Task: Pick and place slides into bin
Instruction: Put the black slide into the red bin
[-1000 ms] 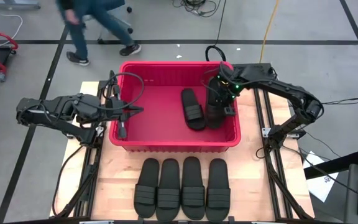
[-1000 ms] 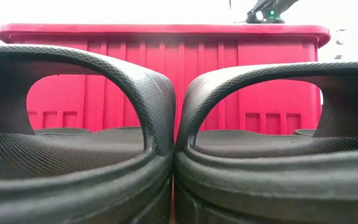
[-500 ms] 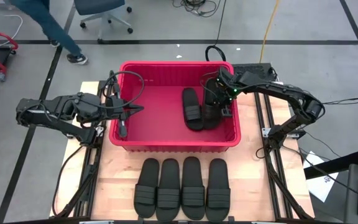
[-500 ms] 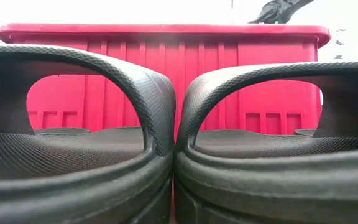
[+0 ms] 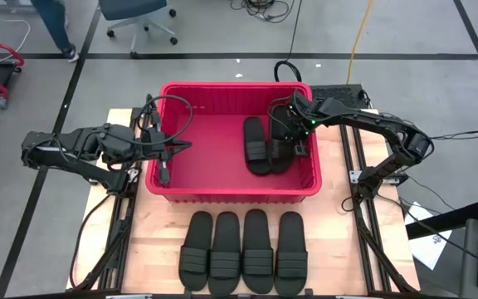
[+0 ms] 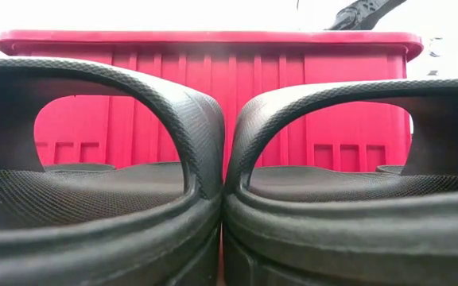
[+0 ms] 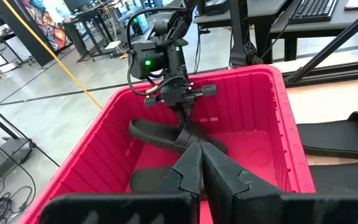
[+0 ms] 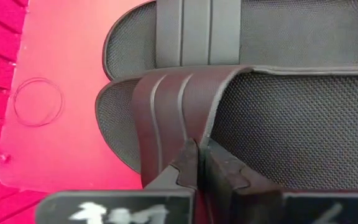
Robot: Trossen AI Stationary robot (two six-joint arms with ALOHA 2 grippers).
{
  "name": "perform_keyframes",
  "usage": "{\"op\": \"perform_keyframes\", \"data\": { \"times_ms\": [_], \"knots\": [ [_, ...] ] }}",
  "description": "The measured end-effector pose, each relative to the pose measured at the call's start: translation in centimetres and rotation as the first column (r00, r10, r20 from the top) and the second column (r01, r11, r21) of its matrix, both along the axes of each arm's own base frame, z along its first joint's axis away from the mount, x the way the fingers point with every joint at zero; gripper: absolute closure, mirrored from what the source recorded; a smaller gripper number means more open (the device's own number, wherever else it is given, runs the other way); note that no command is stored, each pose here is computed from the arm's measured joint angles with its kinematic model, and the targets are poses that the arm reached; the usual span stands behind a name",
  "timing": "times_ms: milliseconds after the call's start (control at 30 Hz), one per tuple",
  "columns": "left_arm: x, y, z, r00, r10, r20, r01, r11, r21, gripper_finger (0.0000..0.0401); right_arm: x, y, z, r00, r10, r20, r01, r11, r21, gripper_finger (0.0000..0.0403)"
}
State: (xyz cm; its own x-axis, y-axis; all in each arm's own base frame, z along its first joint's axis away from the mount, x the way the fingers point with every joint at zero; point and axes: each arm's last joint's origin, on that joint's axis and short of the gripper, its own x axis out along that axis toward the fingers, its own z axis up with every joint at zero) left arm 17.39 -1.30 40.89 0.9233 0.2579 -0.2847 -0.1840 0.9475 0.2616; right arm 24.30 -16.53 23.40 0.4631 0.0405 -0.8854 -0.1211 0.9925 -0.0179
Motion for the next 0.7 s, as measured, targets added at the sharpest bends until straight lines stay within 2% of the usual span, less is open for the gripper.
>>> {"op": "perform_keyframes", "data": {
  "times_ms": [267,367,567,700],
  "knots": [
    [0.0,0.0,0.01,1.0,0.0,0.0,0.0,1.0,0.0,0.0382,0.12,-0.1,0.02,1.0,0.007,0.01,-0.007,1.0,-0.018,0.0394],
    [0.0,0.0,0.01,1.0,0.0,0.0,0.0,1.0,0.0,0.0382,0.1,-0.17,-0.02,1.0,-0.002,-0.003,0.002,0.999,-0.039,0.0383],
    [0.0,0.0,0.0,1.0,-0.001,0.0,0.001,1.0,-0.001,0.0382,-0.01,-0.48,-0.14,0.996,-0.059,-0.07,0.048,0.989,-0.143,0.0357],
    [-0.01,0.0,-0.01,1.0,-0.001,-0.001,0.001,1.0,-0.001,0.0382,0.02,-0.53,-0.12,0.996,-0.06,-0.071,0.048,0.987,-0.155,0.0339]
  ]
}}
